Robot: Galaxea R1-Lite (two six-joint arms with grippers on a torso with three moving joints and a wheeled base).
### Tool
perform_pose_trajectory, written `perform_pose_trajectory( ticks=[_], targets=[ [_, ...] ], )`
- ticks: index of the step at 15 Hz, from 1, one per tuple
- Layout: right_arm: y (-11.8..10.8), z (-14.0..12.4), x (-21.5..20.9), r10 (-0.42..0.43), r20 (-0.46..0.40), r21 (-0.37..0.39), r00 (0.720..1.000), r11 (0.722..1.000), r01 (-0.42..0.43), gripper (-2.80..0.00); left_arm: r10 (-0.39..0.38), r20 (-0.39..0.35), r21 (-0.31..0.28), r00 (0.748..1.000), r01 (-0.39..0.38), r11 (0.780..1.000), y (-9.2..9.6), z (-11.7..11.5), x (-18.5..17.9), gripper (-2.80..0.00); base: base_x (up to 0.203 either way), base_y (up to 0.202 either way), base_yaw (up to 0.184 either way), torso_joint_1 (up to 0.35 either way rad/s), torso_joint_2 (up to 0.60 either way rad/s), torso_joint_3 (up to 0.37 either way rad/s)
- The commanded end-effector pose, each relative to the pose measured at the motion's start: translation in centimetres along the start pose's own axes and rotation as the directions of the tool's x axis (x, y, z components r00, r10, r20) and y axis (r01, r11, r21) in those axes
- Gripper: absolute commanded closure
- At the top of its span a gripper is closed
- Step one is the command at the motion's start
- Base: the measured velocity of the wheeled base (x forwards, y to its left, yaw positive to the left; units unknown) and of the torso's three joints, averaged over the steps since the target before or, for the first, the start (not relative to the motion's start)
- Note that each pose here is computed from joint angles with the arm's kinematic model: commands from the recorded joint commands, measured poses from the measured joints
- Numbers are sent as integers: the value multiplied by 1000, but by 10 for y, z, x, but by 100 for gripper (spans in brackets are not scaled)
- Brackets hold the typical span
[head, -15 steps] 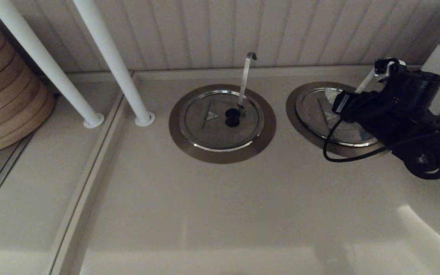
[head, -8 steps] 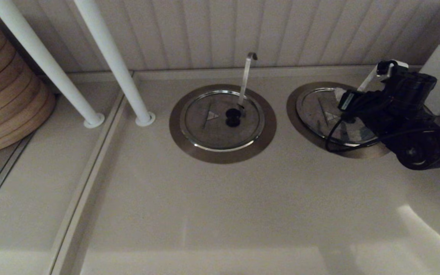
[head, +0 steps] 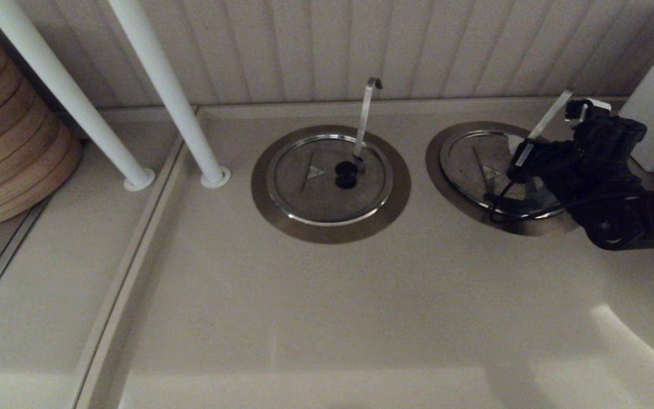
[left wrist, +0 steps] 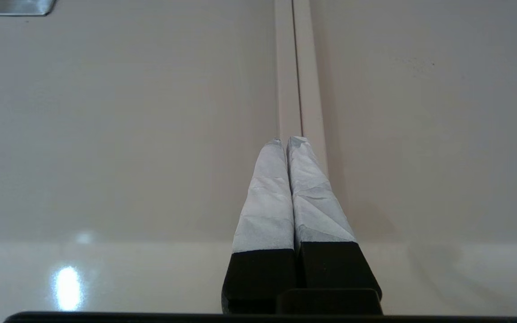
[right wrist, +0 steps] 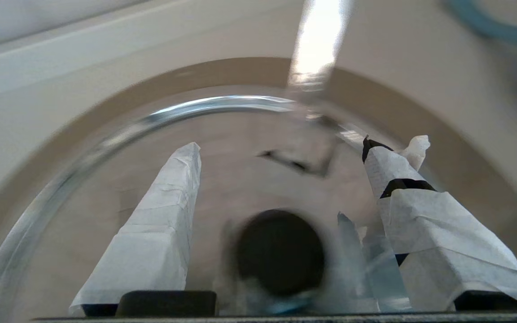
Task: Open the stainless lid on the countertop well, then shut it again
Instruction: Open the lid
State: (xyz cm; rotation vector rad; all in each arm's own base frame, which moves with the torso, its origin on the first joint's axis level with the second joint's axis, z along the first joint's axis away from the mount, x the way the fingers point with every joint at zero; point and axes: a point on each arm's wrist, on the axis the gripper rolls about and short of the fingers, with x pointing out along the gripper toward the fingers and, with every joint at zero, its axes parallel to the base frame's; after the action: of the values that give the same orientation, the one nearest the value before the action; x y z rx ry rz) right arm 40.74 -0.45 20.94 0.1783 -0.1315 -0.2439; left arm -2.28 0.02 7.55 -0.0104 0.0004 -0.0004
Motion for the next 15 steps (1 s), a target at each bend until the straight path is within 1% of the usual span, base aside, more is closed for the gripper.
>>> perform_pose_trajectory(
  ticks=[1,4,8,15],
  targets=[
    [-2,-6,3,-6,-9,-2,1000,1000,6,-280,0,-1,0,1000,0,1000,0,0,0,0,0,0,0,0,0,0],
    [-2,-14,4,-6,-28,-5,1000,1000,6,-280,0,-1,0,1000,0,1000,0,0,0,0,0,0,0,0,0,0],
    [6,-22,2,15,-52,1,999,1000,-15,-280,0,0,0,1000,0,1000,0,0,0,0,0,0,0,0,0,0],
    [11,-25,1,29,-59,29,998,999,-28,-280,0,-1,0,1000,0,1000,0,0,0,0,0,0,0,0,0,0]
  ],
)
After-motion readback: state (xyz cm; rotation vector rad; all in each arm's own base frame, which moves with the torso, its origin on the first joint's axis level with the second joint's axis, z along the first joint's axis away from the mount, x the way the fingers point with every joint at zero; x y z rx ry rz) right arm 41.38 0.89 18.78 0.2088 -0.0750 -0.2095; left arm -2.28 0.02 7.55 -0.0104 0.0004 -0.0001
